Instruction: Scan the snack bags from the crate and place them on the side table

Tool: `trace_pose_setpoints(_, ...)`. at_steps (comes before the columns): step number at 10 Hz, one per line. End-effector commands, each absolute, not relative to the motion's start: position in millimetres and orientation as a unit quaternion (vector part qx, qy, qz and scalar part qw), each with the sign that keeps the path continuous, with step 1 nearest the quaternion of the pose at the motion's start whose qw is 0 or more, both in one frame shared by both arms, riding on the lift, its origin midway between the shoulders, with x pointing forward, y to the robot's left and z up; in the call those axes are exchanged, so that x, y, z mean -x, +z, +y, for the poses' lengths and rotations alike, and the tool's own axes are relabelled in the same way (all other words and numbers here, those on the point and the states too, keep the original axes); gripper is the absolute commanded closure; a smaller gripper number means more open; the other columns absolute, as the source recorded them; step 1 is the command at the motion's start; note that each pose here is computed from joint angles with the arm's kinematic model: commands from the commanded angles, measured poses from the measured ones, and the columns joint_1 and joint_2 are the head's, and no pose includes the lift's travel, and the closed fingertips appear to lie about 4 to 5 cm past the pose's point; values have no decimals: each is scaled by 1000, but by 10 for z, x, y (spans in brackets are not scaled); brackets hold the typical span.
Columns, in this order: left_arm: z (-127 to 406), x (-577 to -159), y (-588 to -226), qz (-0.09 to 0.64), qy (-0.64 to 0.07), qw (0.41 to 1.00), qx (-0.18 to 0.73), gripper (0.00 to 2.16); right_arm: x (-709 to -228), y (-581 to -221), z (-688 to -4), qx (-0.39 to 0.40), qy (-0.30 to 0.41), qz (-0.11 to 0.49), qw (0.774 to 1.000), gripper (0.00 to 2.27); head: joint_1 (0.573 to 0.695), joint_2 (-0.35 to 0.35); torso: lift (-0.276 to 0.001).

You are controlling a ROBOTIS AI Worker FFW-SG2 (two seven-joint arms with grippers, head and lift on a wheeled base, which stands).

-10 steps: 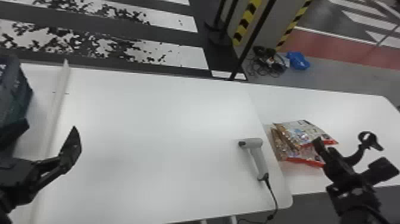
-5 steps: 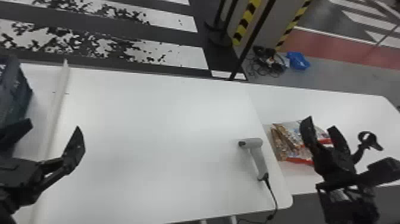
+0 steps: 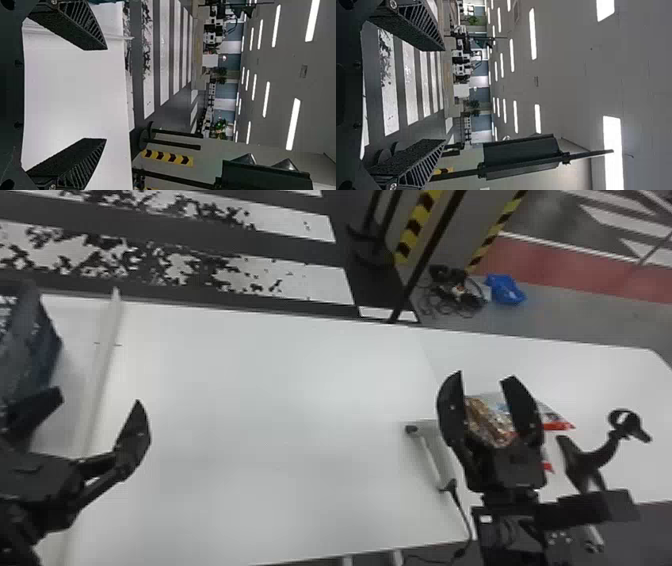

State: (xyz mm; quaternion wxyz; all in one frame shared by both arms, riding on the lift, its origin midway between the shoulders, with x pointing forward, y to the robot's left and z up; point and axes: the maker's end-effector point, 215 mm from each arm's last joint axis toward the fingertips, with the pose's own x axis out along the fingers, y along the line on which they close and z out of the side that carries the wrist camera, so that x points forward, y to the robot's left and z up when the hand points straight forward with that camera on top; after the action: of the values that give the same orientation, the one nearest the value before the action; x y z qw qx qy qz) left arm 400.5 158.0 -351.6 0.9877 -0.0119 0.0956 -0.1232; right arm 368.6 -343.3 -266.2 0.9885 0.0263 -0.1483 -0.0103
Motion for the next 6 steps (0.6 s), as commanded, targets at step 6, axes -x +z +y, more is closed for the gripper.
trace_pose_setpoints(6,1604,-4065,-3505,74,-117,990,12,39,-3655,-3437,-2345,-6,50,-76,996,63,695,-130,-94)
